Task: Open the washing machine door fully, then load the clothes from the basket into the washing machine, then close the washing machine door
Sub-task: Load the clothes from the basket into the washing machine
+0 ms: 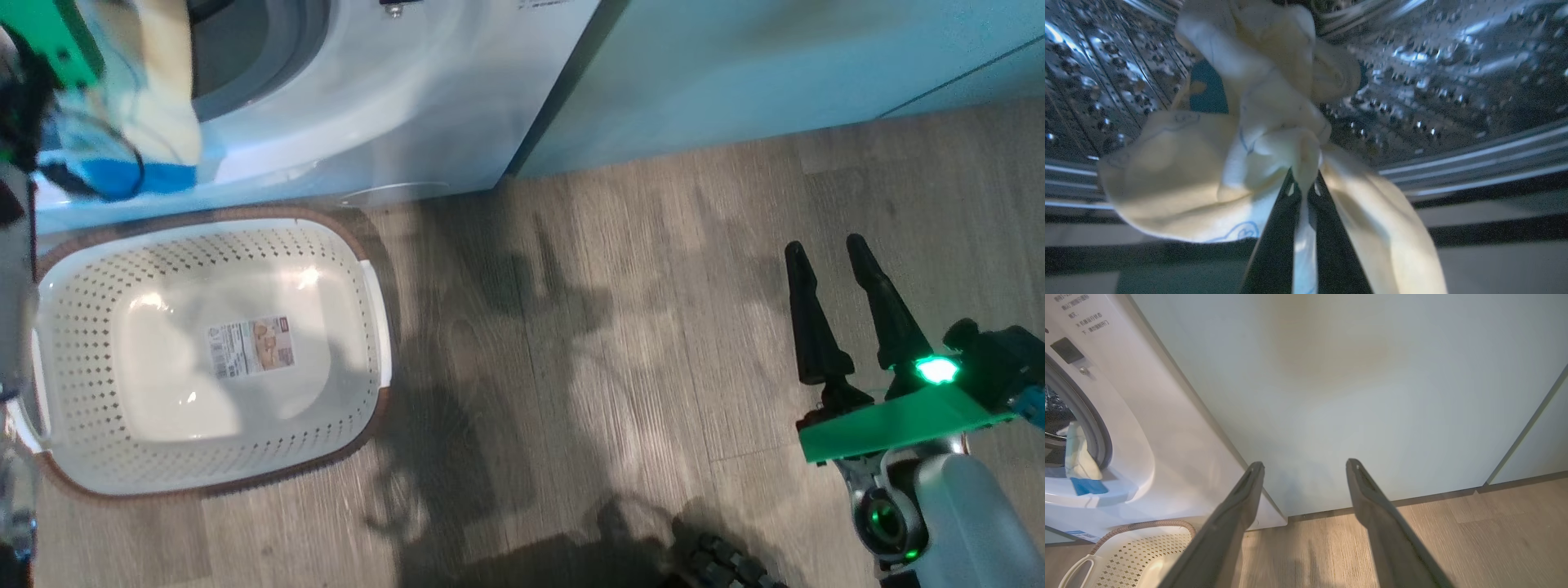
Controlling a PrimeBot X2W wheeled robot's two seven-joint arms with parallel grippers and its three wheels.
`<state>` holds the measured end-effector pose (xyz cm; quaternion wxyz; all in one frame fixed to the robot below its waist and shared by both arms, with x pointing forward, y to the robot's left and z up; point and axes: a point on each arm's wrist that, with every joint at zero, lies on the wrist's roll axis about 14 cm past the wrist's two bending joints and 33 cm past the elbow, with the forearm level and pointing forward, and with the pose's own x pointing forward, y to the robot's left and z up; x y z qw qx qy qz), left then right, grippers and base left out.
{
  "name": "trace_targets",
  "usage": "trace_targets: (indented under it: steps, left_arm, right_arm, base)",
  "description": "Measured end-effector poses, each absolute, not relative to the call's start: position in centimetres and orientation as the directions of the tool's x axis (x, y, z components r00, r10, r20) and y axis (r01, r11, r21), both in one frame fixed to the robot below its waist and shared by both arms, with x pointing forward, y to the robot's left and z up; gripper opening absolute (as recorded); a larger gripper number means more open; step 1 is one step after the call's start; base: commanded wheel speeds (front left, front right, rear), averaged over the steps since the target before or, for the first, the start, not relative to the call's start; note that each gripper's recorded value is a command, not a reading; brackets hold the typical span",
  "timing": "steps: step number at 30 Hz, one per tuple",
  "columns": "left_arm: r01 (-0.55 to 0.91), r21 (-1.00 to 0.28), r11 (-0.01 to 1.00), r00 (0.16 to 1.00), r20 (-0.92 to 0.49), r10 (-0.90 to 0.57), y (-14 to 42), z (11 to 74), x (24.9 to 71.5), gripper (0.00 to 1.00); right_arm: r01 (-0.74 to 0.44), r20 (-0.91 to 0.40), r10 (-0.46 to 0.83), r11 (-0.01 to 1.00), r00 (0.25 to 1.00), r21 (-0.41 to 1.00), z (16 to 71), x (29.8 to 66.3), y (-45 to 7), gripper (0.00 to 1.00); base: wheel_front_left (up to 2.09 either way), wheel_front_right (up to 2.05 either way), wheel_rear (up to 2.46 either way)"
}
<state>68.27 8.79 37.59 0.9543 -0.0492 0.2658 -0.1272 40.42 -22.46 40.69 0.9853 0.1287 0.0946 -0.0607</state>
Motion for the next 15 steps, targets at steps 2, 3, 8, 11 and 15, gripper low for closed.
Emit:
trace_targets:
  steps: [2, 3, 8, 11, 15]
  left_arm:
    - [0.212, -0.184, 0.96, 0.864, -0.423, -0.272, 8.5, 39.1, 69.6, 0.0]
    - [0.209, -0.192, 0.959, 0.881, -0.389, -0.27, 8.5, 39.8, 70.3, 0.0]
    - [0.184, -0.229, 0.956, 0.932, -0.268, -0.244, 8.8, 42.2, 72.8, 0.0]
    - [0.176, -0.257, 0.95, 0.951, -0.203, -0.231, 8.7, 43.1, 74.1, 0.0]
    - [0.174, -0.271, 0.947, 0.969, -0.124, -0.214, 8.7, 43.9, 75.7, 0.0]
  right_arm:
    - [0.143, -0.212, -0.092, 0.96, 0.973, 0.241, 40.3, 40.5, -22.3, 1.0]
    - [0.141, -0.217, -0.088, 0.96, 0.972, 0.241, 40.1, 40.6, -22.2, 1.0]
    - [0.129, -0.213, -0.078, 0.964, 0.974, 0.235, 39.9, 41.5, -22.2, 1.0]
    - [0.13, -0.219, -0.08, 0.965, 0.972, 0.228, 39.5, 41.8, -22.3, 1.0]
    - [0.141, -0.246, -0.083, 0.963, 0.966, 0.228, 38.6, 41.6, -22.4, 1.0]
  base:
    - [0.0, 0.0, 0.0]
    - [0.0, 0.0, 0.0]
    - [0.0, 0.0, 0.0]
    - [0.0, 0.0, 0.0]
    - [0.0, 0.0, 0.0]
